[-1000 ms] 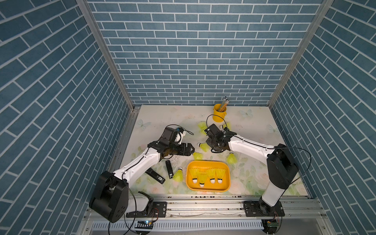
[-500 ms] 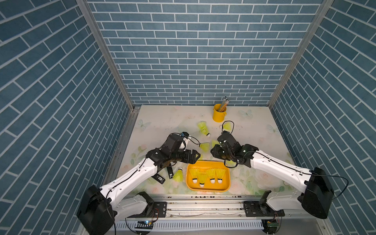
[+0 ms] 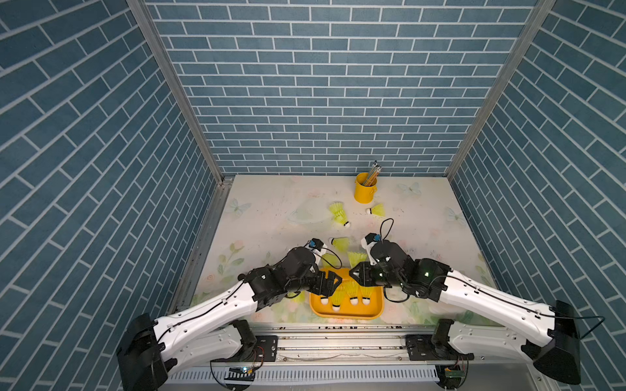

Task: Put the shuttlecocks into the storage box
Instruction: Place the shuttlecock in the storage box.

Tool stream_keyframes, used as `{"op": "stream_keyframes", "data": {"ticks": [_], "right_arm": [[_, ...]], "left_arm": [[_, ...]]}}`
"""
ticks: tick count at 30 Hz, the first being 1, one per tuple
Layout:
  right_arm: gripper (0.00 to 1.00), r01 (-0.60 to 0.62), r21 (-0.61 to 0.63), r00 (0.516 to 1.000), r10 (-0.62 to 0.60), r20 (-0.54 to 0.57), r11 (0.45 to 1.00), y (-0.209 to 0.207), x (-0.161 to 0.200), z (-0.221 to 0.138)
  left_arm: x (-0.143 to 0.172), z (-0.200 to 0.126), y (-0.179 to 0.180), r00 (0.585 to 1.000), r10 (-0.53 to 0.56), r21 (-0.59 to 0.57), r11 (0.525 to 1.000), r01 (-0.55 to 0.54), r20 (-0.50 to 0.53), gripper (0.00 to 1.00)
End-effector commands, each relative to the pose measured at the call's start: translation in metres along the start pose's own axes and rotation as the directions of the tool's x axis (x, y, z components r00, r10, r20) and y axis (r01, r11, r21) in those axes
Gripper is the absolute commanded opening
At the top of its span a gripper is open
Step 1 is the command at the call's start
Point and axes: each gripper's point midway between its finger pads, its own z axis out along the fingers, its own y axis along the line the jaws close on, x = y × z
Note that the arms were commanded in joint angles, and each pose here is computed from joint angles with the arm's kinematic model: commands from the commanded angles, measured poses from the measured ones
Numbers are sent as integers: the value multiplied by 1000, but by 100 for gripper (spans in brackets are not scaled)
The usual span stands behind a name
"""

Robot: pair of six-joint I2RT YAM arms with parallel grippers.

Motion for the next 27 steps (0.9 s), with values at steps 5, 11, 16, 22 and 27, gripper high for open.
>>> {"op": "stream_keyframes", "data": {"ticks": [5,11,16,22,27], "right_arm": [[8,-7,38,992,11,-124,999,-19,59,0],[8,-34,58,987,42,-157,998,-29,81,5],[7,-53,74,982,66,-179,996,-36,90,11],[8,-61,112,976,83,-201,992,-44,97,16],[8,-68,139,972,97,-215,988,-49,100,20]], "left_arm": [[10,-2,-5,996,-37,-30,999,40,75,94],[19,-2,-15,995,-27,-36,999,31,94,94],[26,3,-22,997,-9,-43,999,12,78,94],[34,6,-28,998,13,-40,999,-10,65,94],[43,7,-30,999,17,-41,999,-15,52,94]]}}
